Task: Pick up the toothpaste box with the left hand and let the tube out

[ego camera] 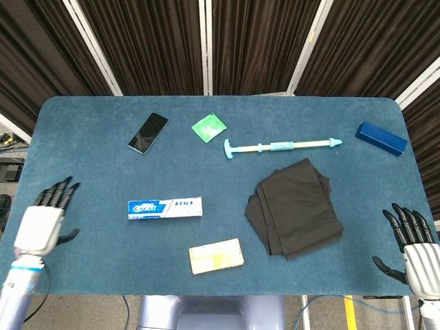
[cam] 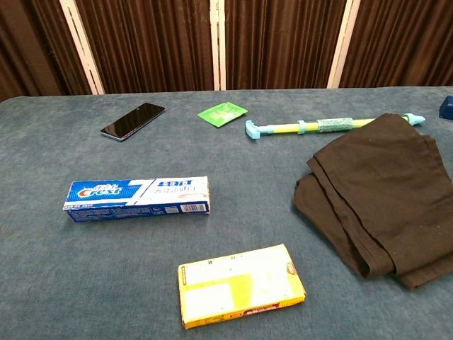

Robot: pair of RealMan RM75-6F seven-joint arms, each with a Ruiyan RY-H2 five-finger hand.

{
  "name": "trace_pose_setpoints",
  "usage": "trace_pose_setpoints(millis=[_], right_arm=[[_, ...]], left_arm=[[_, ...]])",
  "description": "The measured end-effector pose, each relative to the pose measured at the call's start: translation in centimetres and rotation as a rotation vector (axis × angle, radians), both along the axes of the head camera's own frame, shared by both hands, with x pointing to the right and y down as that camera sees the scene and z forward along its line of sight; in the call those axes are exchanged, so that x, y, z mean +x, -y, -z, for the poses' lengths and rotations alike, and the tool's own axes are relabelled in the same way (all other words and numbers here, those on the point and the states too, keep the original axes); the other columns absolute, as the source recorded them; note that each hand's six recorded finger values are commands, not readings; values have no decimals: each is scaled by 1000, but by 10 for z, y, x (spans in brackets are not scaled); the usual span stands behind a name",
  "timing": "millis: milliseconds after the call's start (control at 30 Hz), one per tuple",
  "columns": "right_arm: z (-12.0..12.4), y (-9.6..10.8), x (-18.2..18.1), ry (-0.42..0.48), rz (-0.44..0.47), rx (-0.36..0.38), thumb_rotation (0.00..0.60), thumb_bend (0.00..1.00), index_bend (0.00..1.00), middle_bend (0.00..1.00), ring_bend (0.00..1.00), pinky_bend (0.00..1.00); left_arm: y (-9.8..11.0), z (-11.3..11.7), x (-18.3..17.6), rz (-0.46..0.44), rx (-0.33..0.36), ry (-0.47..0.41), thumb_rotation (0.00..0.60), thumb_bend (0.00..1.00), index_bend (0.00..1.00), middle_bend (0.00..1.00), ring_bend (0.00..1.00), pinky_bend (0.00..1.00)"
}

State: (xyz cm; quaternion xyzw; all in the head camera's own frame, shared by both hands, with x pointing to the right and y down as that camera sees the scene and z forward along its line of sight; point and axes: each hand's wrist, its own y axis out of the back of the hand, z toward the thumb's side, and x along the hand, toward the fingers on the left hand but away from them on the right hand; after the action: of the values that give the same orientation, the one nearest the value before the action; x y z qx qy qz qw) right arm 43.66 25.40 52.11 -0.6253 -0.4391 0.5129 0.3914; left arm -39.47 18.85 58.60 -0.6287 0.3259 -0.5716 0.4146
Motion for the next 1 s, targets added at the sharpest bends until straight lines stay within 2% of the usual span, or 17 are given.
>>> trace_pose_setpoints(millis=[167, 500, 900, 1000], right_arm=[[3, 1, 3, 18, -12, 6, 600, 63, 90, 0, 0, 0], [10, 5, 11, 64, -39, 13, 600, 63, 90, 0, 0, 0], [16, 8, 18, 99, -61, 22, 600, 62, 90, 0, 0, 0], [17, 8, 19, 105, -66, 23, 600, 63, 90, 0, 0, 0]], left_arm=[[13, -22, 28, -52, -77, 3, 600, 158, 112, 35, 109, 182], [31, -60, 86, -90, -228, -16, 600, 160, 184, 103, 156, 213], [29, -88, 144, -140, -315, -2, 600, 160, 197, 107, 158, 215], [29, -96, 149, -140, -324, 13, 600, 197, 217, 114, 164, 218]])
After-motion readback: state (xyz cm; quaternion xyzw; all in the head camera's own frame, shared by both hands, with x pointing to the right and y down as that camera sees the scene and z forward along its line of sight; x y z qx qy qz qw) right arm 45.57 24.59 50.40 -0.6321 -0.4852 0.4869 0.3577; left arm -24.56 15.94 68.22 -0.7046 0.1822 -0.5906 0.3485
